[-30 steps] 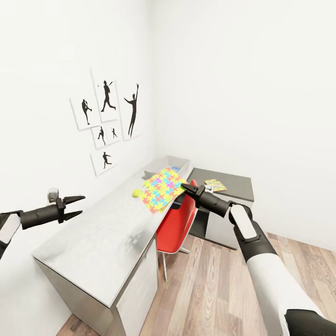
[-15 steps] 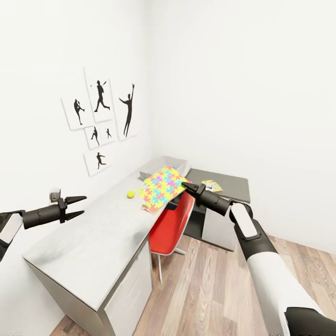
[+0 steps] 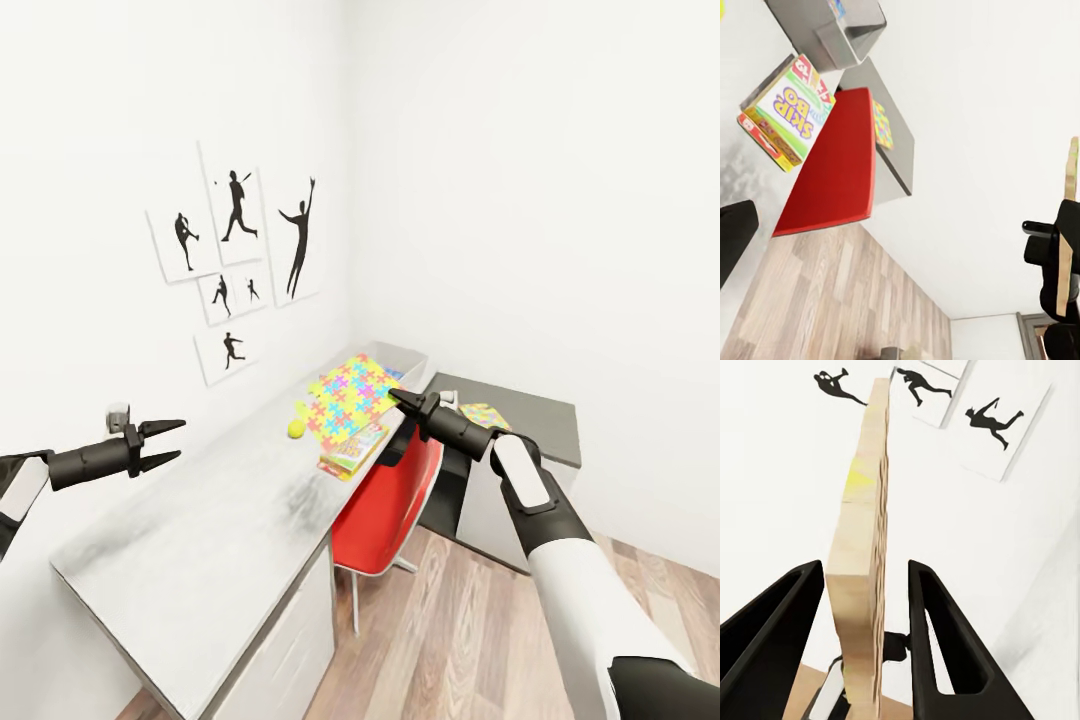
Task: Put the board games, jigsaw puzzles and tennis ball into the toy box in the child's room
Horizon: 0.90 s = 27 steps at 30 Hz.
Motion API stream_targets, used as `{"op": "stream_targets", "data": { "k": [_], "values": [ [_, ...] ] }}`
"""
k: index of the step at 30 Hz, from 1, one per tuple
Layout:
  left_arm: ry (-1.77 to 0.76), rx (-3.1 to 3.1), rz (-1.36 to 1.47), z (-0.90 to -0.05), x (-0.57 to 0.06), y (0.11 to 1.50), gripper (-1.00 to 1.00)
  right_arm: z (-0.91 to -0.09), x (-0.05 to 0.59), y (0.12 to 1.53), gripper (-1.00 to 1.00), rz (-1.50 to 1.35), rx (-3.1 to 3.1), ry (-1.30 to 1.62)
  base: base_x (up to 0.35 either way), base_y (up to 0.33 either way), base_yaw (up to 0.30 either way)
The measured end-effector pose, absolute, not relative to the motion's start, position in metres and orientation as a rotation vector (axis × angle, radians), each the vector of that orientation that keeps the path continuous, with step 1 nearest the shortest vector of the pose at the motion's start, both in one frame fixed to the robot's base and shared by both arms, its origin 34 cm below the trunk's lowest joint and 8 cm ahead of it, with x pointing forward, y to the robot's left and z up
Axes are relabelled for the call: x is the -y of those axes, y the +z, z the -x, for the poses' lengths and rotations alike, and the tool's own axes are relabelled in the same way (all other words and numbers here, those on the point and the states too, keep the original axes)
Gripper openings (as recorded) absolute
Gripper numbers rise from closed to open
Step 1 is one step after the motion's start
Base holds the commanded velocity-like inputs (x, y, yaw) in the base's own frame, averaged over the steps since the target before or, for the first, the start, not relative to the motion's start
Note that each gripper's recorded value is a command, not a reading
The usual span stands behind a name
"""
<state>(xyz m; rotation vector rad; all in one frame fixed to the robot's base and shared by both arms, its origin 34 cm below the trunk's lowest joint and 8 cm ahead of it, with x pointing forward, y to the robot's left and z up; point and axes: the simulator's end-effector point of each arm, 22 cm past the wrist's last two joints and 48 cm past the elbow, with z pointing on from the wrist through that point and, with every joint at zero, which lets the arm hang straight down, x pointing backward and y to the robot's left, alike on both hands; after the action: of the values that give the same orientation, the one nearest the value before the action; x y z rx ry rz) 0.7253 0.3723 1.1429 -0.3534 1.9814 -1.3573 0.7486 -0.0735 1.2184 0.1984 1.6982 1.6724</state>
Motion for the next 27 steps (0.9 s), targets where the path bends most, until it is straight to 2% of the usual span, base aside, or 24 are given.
{"op": "stream_targets", "data": {
  "k": [18, 27],
  "values": [
    [-1.36, -1.979, 0.348, -0.7259, -0.3703, 1.1441, 1.0, -0.7497, 0.074, 1.2171, -1.0, -0.202, -1.707, 1.659, 0.261, -0.23, 0.006],
    [-1.363, -1.978, 0.345, -0.7265, -0.3683, 1.1439, 1.0, -0.7523, 0.0756, 1.2142, -1.0, -0.211, -1.726, 1.641, 0.165, -0.283, 0.217]
  ]
}}
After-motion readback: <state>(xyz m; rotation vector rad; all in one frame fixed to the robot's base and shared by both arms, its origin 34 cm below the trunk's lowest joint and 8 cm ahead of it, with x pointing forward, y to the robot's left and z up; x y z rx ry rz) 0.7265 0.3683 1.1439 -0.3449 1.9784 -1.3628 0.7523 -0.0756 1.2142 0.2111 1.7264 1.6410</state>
